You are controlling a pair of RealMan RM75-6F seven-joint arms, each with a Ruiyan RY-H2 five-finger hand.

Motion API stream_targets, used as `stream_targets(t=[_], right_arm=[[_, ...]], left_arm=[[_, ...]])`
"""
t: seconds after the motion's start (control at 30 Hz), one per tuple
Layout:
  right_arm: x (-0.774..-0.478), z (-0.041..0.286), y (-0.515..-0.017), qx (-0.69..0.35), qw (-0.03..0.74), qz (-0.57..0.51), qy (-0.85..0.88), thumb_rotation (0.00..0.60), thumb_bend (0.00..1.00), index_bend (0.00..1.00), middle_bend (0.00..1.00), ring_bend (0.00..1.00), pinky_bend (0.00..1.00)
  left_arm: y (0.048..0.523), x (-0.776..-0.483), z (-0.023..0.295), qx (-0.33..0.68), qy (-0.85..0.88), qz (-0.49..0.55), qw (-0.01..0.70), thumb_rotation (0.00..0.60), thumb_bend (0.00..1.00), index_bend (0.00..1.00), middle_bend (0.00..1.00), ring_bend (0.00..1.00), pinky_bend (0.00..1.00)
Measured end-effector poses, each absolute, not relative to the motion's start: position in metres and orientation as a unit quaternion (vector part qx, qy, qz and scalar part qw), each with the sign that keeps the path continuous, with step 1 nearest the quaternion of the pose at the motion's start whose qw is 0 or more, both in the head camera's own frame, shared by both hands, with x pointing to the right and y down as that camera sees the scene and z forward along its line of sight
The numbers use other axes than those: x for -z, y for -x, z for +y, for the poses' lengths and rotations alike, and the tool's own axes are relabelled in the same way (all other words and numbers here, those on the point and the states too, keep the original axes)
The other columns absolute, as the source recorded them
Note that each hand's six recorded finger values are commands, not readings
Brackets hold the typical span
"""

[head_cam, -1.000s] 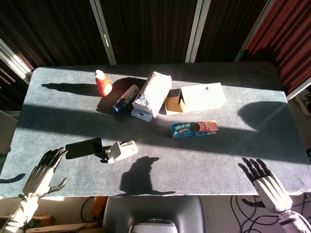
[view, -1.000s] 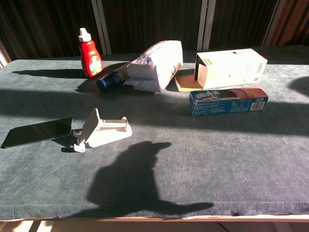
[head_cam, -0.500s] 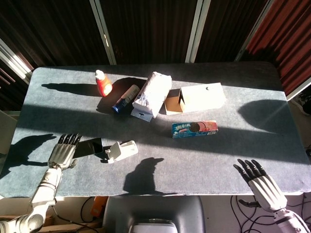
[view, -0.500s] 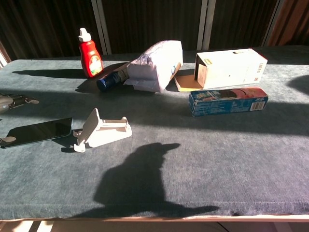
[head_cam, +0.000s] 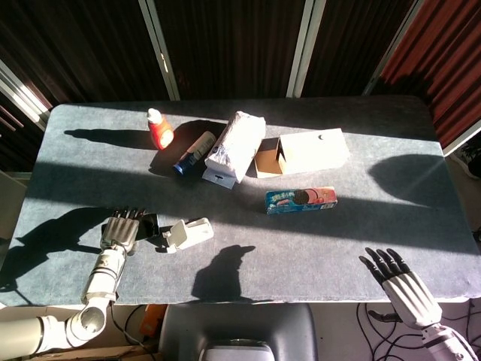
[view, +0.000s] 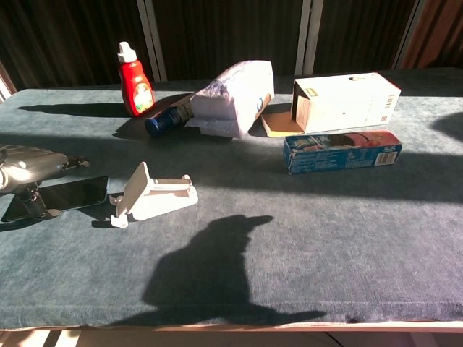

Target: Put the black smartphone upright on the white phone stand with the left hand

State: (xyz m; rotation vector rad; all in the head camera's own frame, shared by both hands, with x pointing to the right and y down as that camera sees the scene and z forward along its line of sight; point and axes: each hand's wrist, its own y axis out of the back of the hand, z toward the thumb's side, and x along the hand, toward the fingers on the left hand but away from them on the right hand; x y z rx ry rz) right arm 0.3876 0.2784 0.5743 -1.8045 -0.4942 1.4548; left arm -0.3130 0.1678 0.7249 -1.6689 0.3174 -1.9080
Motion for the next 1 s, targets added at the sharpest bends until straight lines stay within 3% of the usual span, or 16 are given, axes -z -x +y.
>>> stream_targets(t=[0.2, 0.67, 0.73, 1.0], right_arm=[[-0.573, 0.278, -0.388, -0.568, 0.376, -0.195, 0.706, 0.600, 0.23, 0.00, 0.00, 0.00, 0.00], [-0.570, 0.277, -0.390, -0.566, 0.376, -0.201, 0.706, 0.600, 0.23, 0.00, 0.00, 0.00, 0.00], [-0.571, 0.277, -0.390, -0.566, 0.376, -0.200, 0.706, 0.600, 0.23, 0.00, 0.00, 0.00, 0.00], [-0.571, 0.278, -0.390, -0.566, 0.376, -0.199, 0.706, 0.600, 0.23, 0.00, 0.00, 0.00, 0.00]], left_arm=[[0.306, -0.733, 0.165, 0.724, 0.619, 0.117, 0.281, 0.600, 0.30, 0.02, 0.22, 0.07, 0.09], [0.316, -0.744, 0.161, 0.751, 0.592, 0.103, 0.275, 0.600, 0.31, 0.18, 0.30, 0.12, 0.14], [0.317, -0.745, 0.161, 0.753, 0.589, 0.099, 0.275, 0.600, 0.31, 0.24, 0.35, 0.15, 0.17], [0.320, -0.749, 0.160, 0.761, 0.574, 0.098, 0.286, 0.600, 0.35, 0.66, 0.80, 0.51, 0.26]])
